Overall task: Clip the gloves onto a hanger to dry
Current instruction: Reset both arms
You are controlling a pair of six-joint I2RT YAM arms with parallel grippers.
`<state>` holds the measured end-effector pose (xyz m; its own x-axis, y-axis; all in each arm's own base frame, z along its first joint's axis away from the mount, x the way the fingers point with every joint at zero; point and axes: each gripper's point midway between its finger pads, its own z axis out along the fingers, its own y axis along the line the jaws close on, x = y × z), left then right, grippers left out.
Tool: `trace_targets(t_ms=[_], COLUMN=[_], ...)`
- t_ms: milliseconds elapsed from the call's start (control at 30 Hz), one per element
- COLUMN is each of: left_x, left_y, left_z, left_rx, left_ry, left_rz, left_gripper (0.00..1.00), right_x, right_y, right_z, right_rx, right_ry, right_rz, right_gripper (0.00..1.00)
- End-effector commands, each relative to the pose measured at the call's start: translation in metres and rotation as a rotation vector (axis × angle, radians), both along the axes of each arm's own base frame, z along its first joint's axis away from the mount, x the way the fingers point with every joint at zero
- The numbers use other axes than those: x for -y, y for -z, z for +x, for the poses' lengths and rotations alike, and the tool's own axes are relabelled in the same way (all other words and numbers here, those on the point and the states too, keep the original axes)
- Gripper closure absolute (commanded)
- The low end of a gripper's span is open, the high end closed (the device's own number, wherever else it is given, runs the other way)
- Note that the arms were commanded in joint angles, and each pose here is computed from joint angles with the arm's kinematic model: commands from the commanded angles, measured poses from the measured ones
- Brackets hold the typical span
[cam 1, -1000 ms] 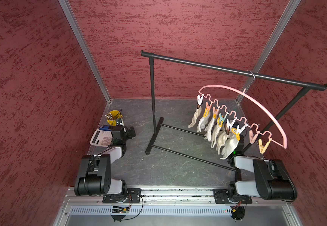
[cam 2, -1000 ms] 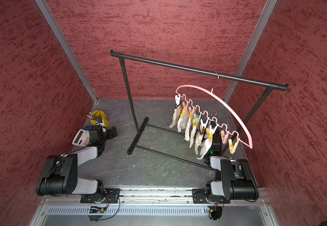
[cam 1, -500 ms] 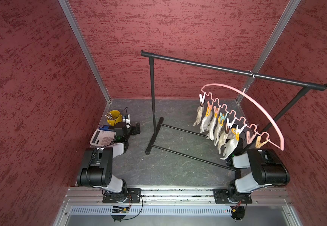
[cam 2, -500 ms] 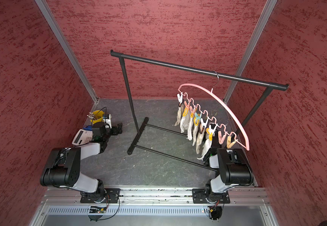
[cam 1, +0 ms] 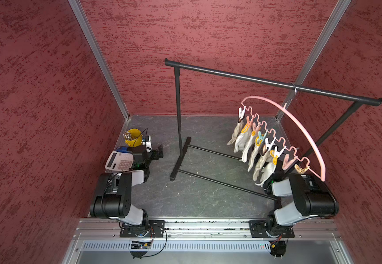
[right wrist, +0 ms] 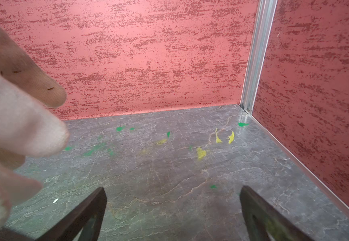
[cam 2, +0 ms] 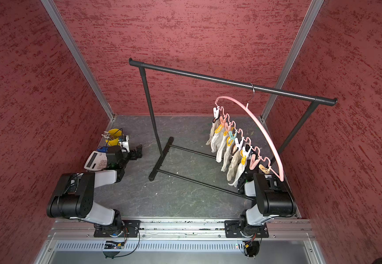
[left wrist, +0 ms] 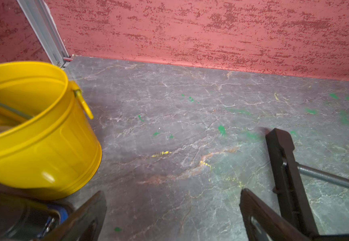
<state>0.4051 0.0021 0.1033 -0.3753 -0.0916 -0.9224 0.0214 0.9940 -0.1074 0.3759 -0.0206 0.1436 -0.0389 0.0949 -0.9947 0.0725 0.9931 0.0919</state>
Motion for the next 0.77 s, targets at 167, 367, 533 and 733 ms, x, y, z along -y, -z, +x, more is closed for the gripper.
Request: trace_targets(t_ms=[167, 367, 533, 733], left_x=[0.0009, 0.0003, 0.0007, 0.0004], left_y=[-0.0102, -0.0092, -0.0098, -0.0102], left_z=[-0.0013, -0.0034, -0.0029, -0.0032], left_rx=[0.097, 0.108, 0.112, 0.115], left_ry=[-0.003, -0.012, -0.013, -0.015], left_rz=[0.011, 0.018, 0.019, 0.021], left_gripper=[0.0, 0.0, 0.0, 0.0], right_x=[0.0028, 0.0034, 0.0034, 0.0023], right_y=[-0.0098, -0.0098, -0.0092, -0.0095], right_z=[-0.0006, -0.0001, 0.0021, 0.0005], right_rx=[0.038, 0.037, 0.031, 0.035], right_ry=[0.011, 0.012, 0.012, 0.009], right_rz=[-0.015, -0.015, -0.017, -0.016], right_gripper=[0.01, 0.01, 0.01, 0.01])
